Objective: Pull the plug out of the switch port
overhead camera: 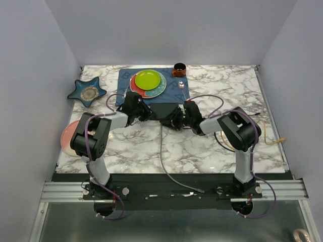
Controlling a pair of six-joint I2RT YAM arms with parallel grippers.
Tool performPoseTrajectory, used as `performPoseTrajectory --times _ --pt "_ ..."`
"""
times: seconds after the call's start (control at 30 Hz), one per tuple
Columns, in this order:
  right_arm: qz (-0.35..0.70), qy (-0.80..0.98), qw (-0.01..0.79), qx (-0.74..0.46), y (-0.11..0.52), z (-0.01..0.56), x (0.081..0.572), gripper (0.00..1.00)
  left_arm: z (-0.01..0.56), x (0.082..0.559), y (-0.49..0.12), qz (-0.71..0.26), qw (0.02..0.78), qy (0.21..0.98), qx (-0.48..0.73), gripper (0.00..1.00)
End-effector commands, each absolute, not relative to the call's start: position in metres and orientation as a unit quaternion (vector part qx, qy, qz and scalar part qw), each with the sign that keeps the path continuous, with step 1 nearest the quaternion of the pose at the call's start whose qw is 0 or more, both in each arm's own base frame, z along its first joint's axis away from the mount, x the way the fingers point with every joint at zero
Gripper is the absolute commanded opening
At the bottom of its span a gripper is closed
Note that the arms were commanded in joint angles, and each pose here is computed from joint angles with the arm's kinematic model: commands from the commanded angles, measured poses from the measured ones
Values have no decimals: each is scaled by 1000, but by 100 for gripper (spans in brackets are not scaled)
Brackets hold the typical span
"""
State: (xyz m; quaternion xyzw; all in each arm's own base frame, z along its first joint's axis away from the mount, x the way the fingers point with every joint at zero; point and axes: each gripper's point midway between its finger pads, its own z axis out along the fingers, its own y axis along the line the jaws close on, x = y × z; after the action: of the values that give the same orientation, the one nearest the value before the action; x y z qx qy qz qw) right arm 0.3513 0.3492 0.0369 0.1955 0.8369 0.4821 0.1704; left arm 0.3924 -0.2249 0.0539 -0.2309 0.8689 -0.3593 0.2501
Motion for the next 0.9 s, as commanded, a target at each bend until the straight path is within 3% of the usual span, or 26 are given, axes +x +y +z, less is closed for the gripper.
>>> performPoseTrajectory --times 0.0,0.3,0.7,0.87 --pt "468 833 154 253 343 10 354 37 45 380 -225 -354 230 877 -230 22" --pt "459 836 153 259 343 11 360 41 44 378 -225 -354 229 877 -231 22" --pt "354 905 165 170 321 8 346 41 90 416 -218 -355 281 864 -222 22" --pt "284 929 199 129 284 9 326 43 104 429 -207 -348 304 857 -229 23"
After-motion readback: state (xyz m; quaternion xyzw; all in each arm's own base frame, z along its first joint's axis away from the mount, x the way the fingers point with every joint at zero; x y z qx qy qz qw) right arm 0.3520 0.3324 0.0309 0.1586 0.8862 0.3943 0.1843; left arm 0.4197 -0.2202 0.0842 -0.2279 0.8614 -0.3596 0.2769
